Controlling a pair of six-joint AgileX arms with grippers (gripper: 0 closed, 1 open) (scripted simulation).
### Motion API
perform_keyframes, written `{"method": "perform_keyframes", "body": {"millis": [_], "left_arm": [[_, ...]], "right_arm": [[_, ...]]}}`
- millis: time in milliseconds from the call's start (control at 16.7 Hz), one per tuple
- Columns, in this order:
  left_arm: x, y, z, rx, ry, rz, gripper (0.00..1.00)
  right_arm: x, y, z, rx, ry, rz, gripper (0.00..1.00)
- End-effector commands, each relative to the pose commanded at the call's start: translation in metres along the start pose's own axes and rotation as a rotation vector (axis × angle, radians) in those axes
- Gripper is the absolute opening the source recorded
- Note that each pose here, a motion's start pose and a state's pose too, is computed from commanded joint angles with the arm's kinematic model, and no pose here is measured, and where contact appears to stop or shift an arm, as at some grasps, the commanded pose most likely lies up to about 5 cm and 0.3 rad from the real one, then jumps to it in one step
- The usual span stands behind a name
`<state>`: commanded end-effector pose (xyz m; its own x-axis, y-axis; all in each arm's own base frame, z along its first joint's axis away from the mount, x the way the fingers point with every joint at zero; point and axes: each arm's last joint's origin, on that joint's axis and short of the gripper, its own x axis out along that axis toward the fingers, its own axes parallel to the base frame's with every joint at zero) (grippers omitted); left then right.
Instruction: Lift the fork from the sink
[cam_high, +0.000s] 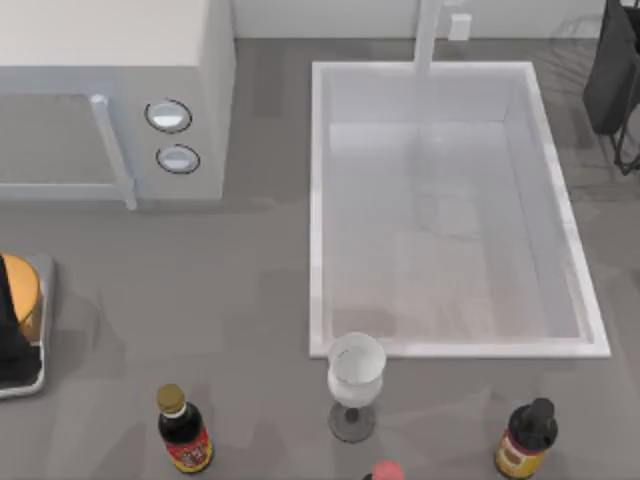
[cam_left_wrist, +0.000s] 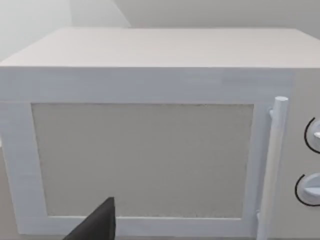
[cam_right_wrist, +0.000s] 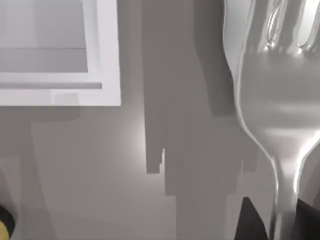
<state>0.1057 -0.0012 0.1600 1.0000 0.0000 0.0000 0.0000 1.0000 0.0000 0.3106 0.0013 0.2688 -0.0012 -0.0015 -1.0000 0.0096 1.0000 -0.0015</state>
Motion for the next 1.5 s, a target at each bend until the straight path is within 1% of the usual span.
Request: {"method": "perform_keyframes", "body": {"millis": [180, 480, 600, 780, 960, 1080, 1200, 1380, 1500], "left_arm": [[0.0, 0.0, 0.0, 0.0, 0.0, 0.0, 1.0], [0.0, 0.0, 0.0, 0.0, 0.0, 0.0, 1.0], [0.0, 0.0, 0.0, 0.0, 0.0, 0.0, 1.0], [0.0, 0.0, 0.0, 0.0, 0.0, 0.0, 1.0], [0.0, 0.0, 0.0, 0.0, 0.0, 0.0, 1.0], [0.0, 0.0, 0.0, 0.0, 0.0, 0.0, 1.0], [0.0, 0.0, 0.0, 0.0, 0.0, 0.0, 1.0], [0.0, 0.0, 0.0, 0.0, 0.0, 0.0, 1.0], [0.0, 0.0, 0.0, 0.0, 0.0, 0.0, 1.0]], "right_arm": [[-0.001, -0.008, -0.013, 0.0, -0.001, 0.001, 0.0], [-0.001, -0.007, -0.012, -0.002, -0.001, 0.002, 0.0], [-0.002, -0.008, -0.008, -0.004, -0.04, 0.018, 0.0], [0.001, -0.008, 0.005, -0.016, -0.147, 0.055, 0.0], [0.025, -0.007, 0.015, -0.026, -0.189, 0.074, 0.0], [0.047, -0.006, 0.011, -0.026, -0.181, 0.068, 0.0], [0.069, -0.005, 0.002, -0.02, -0.142, 0.049, 0.0], [0.101, -0.006, -0.011, -0.007, -0.031, 0.012, 0.0], [0.109, -0.008, -0.013, 0.0, -0.001, 0.001, 0.0]]}}
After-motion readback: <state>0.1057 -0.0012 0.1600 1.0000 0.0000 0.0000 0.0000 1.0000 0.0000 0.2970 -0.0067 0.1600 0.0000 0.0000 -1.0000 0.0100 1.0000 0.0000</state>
